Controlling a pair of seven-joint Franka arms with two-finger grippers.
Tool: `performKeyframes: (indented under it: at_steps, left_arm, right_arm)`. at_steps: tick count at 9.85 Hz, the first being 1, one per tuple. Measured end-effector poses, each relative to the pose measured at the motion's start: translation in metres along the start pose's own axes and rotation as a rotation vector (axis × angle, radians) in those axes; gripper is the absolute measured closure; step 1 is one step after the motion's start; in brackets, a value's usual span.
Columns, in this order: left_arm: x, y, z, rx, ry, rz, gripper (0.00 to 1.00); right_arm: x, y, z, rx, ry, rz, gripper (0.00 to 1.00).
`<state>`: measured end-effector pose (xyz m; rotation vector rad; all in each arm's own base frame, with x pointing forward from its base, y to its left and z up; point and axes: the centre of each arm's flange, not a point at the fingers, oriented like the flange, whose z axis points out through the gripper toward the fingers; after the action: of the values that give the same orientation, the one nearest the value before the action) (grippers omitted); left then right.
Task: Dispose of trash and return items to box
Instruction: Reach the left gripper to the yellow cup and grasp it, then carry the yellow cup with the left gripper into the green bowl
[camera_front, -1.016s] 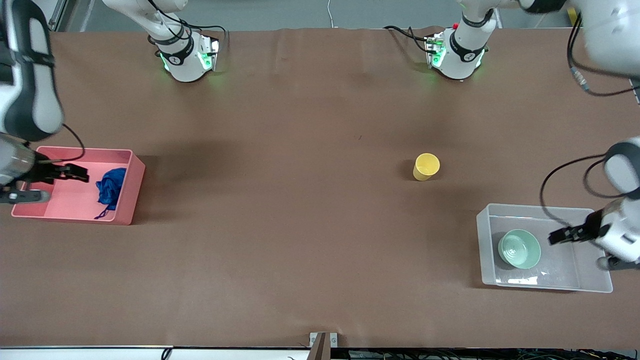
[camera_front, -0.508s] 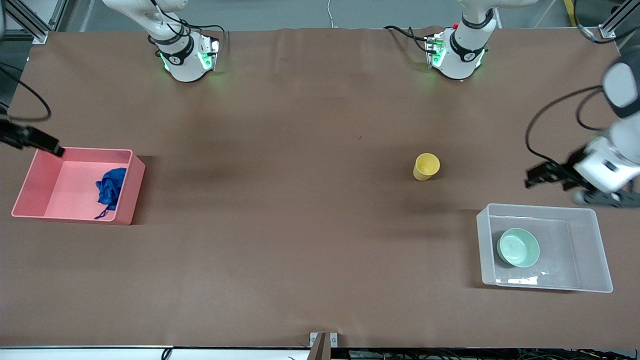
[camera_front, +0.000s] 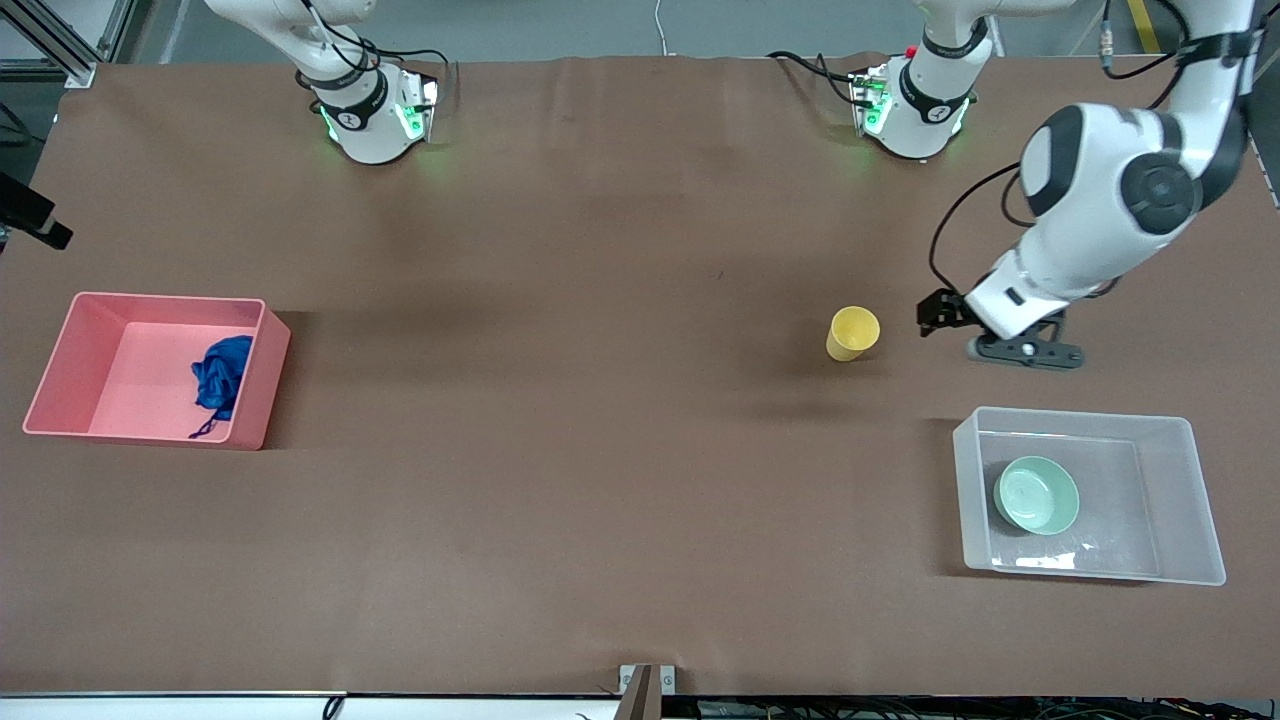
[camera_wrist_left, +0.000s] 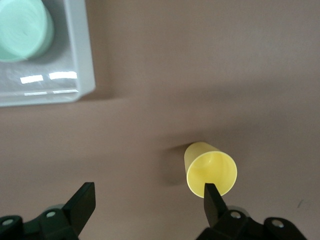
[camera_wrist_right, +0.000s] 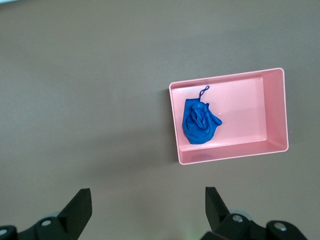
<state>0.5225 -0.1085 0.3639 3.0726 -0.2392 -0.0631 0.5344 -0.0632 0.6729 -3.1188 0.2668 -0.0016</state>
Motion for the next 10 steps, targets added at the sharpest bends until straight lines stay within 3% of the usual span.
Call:
performKeyframes:
  at_steps: [4,6,10]
  left_arm:
    - [-0.009,0.031,0.103,-0.016,-0.046,0.061,0.05]
    - [-0.011,0.038,0.133,-0.027,-0.066,0.074,0.15]
    - [-0.015,0.043,0.146,-0.031,-0.089,0.083,0.75]
  right_arm:
    - [0.004,-0.006,0.005,-0.026,-0.002,-0.030,0.00]
    - [0.004,-0.010,0.005,-0.035,-0.001,-0.039,0.00]
    - [0.005,-0.010,0.003,-0.034,0.016,-0.040,0.00]
